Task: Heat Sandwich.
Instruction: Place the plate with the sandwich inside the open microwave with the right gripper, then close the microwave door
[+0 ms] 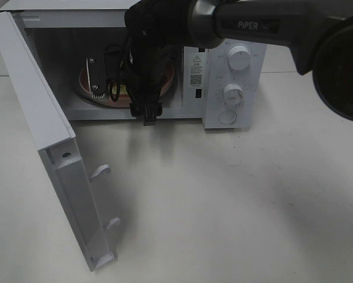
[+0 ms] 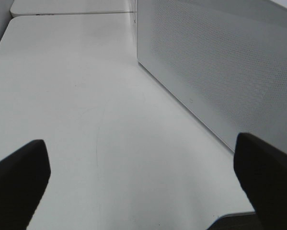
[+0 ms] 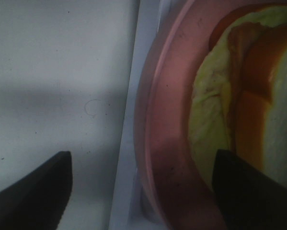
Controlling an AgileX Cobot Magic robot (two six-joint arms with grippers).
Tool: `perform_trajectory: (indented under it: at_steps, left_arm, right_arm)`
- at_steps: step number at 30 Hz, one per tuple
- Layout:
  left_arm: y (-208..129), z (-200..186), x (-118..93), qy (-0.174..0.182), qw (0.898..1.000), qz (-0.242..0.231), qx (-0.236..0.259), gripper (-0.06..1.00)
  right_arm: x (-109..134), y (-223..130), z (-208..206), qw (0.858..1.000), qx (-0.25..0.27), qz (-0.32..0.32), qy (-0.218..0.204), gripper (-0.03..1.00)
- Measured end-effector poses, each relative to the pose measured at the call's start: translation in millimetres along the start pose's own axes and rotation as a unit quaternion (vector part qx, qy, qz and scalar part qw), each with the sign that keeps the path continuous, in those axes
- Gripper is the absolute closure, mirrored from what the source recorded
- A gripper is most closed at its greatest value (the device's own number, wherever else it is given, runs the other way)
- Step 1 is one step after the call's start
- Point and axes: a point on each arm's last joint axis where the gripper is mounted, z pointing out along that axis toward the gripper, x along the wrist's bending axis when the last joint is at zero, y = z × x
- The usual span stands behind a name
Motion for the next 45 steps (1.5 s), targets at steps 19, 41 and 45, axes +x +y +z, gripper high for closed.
perform_trajectory:
  at_steps: [19,41,45]
  left_arm:
    - [0.0,0.0,0.0,0.0,1.0,0.0,0.0,-0.05]
    - [0.0,0.0,0.0,0.0,1.0,0.0,0.0,-0.05]
    - [0.0,0.0,0.0,0.0,1.0,0.0,0.0,-0.05]
  right_arm:
    - [32.7,-21.4,-44.2,0.999,-0.037,-0.012,-0.024,0.2]
    - [87.1,-62.4,-112.5,0.998,-0.042,0.052,-0.014,0.2]
    - [96.9,-70.3,-126.0,0.995,-0.043,0.09,-0.014,0.2]
